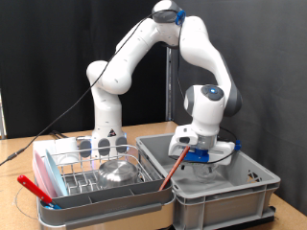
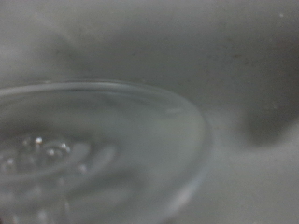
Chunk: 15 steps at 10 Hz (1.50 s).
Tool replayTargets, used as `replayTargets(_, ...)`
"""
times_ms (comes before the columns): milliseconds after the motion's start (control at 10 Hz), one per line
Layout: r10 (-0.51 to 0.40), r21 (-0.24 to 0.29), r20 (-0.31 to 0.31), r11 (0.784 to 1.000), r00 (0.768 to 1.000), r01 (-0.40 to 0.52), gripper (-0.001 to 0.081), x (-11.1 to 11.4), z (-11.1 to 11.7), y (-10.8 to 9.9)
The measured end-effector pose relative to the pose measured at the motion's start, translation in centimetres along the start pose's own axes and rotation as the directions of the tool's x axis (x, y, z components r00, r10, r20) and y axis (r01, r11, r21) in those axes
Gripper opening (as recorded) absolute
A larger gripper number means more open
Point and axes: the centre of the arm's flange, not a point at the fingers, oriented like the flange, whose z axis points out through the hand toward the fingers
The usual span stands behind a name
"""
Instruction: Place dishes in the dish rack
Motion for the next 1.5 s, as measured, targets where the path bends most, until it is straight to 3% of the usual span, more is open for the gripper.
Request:
replayTargets(500, 0.002, 0.012, 0.006, 1.000, 1.000, -0.002, 0.0809, -0.20, 0.76, -0.47)
replayTargets(600, -0.002, 0.014, 0.008, 1.000, 1.000, 0.002, 0.0681, -0.25, 0.72, -0.52)
replayTargets(700, -0.004, 0.015, 0.008, 1.000, 1.000, 0.004, 0.0681, -0.30, 0.68, -0.57)
replayTargets(800, -0.006, 0.016, 0.009, 1.000, 1.000, 0.006, 0.0534, -0.34, 0.65, -0.61)
replayTargets(900, -0.006, 0.016, 0.009, 1.000, 1.000, 0.005, 0.0534, -0.34, 0.65, -0.61)
replayTargets(1100, -0.005, 0.016, 0.009, 1.000, 1.000, 0.005, 0.0172, -0.33, 0.64, -0.61)
replayTargets(1200, -0.007, 0.017, 0.010, 1.000, 1.000, 0.006, 0.0172, -0.32, 0.62, -0.62)
replayTargets(1300, -0.007, 0.017, 0.010, 1.000, 1.000, 0.007, 0.0112, -0.32, 0.61, -0.62)
replayTargets(1500, -0.006, 0.017, 0.013, 1.000, 1.000, 0.006, 0.0113, -0.30, 0.54, -0.61)
